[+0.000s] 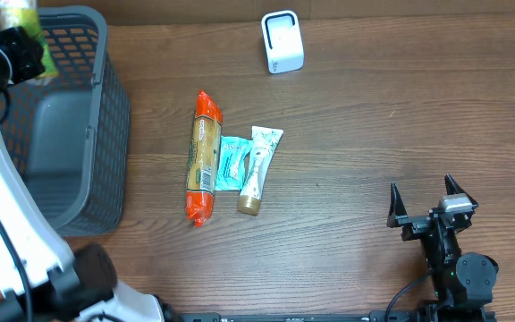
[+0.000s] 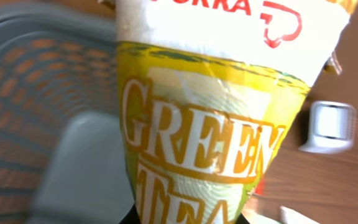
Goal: Scan the item barcode
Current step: 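Lift the pouch out and carry it right of the Pantene tube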
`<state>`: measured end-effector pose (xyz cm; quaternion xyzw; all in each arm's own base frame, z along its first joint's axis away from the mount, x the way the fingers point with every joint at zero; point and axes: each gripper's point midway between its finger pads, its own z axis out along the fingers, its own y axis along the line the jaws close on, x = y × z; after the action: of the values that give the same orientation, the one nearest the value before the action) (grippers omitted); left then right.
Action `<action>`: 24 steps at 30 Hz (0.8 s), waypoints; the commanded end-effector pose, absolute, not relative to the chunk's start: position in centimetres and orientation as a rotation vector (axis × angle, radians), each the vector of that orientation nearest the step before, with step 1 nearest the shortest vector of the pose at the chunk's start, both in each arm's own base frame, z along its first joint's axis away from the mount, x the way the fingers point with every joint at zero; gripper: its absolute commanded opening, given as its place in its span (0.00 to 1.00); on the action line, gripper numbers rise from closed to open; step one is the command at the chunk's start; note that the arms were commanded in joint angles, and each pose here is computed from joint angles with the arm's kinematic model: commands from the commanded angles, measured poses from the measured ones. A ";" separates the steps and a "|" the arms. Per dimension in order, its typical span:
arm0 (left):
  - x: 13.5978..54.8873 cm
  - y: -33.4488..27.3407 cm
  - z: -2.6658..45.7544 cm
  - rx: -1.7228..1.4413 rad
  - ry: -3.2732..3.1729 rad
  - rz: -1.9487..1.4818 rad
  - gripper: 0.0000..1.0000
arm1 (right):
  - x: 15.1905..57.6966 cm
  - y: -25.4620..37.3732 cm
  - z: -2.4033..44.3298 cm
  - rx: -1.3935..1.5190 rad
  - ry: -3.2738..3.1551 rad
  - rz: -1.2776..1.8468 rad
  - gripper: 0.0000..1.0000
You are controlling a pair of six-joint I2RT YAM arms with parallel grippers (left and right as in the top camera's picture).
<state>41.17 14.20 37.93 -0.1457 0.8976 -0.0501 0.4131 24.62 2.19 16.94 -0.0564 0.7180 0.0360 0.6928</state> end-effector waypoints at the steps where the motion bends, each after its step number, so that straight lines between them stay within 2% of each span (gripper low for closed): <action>1: 40.1 7.2 41.9 -0.221 2.185 -0.340 0.04 | 24.7 2.1 16.7 -0.122 1.604 0.075 1.00; 5: 40.0 0.3 40.2 -0.068 2.286 -0.446 0.04 | 24.7 2.1 16.7 -0.122 1.604 0.075 1.00; 9: 39.6 -8.6 34.0 0.096 2.522 -0.449 0.05 | 24.7 2.1 16.7 -0.122 1.604 0.075 1.00; 16: 37.0 -19.7 23.5 0.249 2.784 -0.515 0.04 | 24.7 2.1 16.7 -0.122 1.604 0.075 1.00; 20: 35.8 -23.7 18.6 0.269 2.823 -0.532 0.04 | 24.7 2.1 16.7 -0.122 1.604 0.075 1.00; 24: 34.8 -25.2 13.4 0.241 2.835 -0.414 0.05 | 24.7 2.1 16.7 -0.122 1.604 0.075 1.00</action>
<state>34.55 -25.38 15.08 0.1209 0.9716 -0.1735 0.1063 24.62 2.19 16.93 -0.0563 0.7182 0.0361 0.6926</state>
